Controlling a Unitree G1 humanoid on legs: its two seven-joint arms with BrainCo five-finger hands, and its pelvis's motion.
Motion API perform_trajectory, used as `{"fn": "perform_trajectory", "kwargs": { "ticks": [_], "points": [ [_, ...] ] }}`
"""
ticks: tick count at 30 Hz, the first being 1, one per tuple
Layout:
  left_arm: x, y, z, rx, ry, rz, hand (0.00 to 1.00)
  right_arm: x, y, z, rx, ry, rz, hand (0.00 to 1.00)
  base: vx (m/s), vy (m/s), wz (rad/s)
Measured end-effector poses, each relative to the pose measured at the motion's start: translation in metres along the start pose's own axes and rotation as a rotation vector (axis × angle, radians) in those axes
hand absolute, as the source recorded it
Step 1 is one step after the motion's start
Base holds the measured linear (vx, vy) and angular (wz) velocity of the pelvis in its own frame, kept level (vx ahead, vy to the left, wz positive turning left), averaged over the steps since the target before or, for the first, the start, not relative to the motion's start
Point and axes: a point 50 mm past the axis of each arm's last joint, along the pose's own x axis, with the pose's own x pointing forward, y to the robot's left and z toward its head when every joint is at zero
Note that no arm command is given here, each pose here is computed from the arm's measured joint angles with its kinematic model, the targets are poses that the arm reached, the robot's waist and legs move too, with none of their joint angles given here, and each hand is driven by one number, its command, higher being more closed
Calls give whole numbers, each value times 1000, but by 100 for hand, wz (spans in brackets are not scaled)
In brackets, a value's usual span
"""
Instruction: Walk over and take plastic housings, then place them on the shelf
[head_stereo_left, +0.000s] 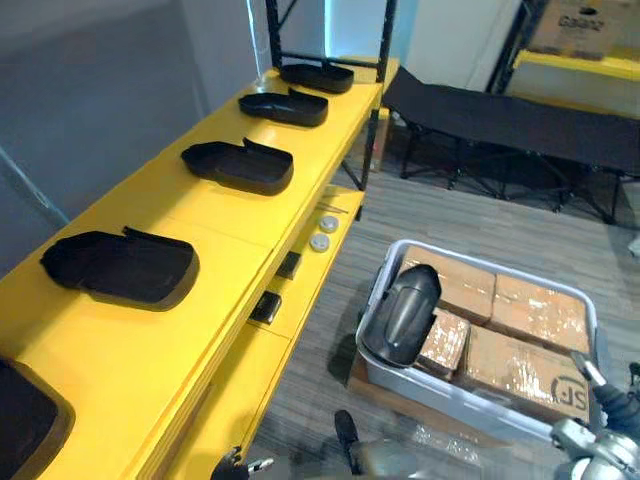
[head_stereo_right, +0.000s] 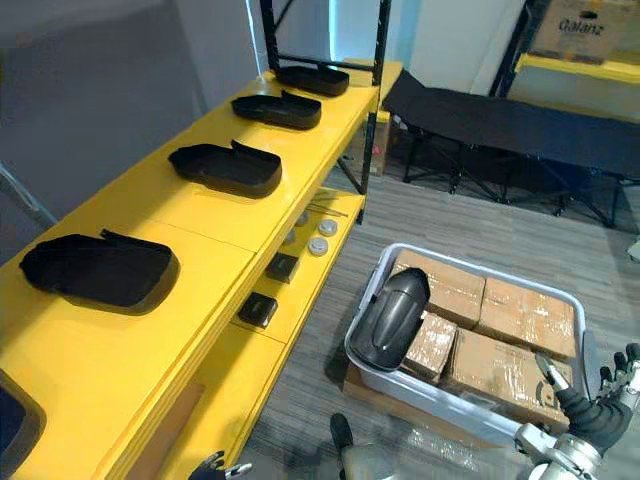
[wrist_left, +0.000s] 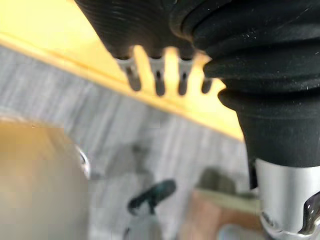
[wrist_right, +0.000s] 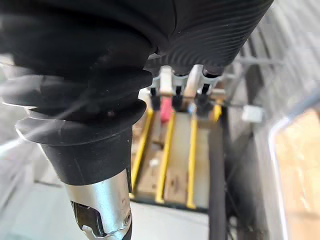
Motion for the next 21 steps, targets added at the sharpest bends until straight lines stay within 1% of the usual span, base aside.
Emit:
{"fn": "perform_trajectory", "kwargs": {
  "ticks": [2, 3, 5, 7, 10, 11, 13, 17, 21],
  "points": [
    [0, -3, 9, -43, -43, -4, 0, 9, 20, -8, 10, 15, 61, 0, -98, 57, -80],
    [0, -9, 18, -46, -93, -22, 0, 21, 36, -15, 7, 33, 100, 0, -242, 126, -70],
    [2, -15, 28, -37, -132, -42, 0, 28, 45, -16, 13, 35, 106, 0, -247, 117, -30],
    [4, -13, 40, -40, -171, -42, 0, 23, 53, -19, 24, 55, 83, 0, -237, 139, -3],
    [2, 2, 39, -76, -179, 13, 0, 4, 57, -27, 47, 102, 59, 0, -259, 114, -47],
    [2, 3, 37, -111, -175, 44, 0, -2, 59, -29, 55, 116, 61, 0, -255, 91, -54],
    [1, 7, 34, -139, -158, 84, 0, -13, 67, -32, 78, 147, 80, 0, -192, 75, -37],
    [1, 21, 35, -133, -160, 128, 0, -28, 82, -36, 100, 183, 100, 0, -38, 19, -16],
    [-1, 41, 29, -133, -146, 167, 0, -29, 84, -36, 78, 188, 68, 0, 58, -128, -12]
  ]
}}
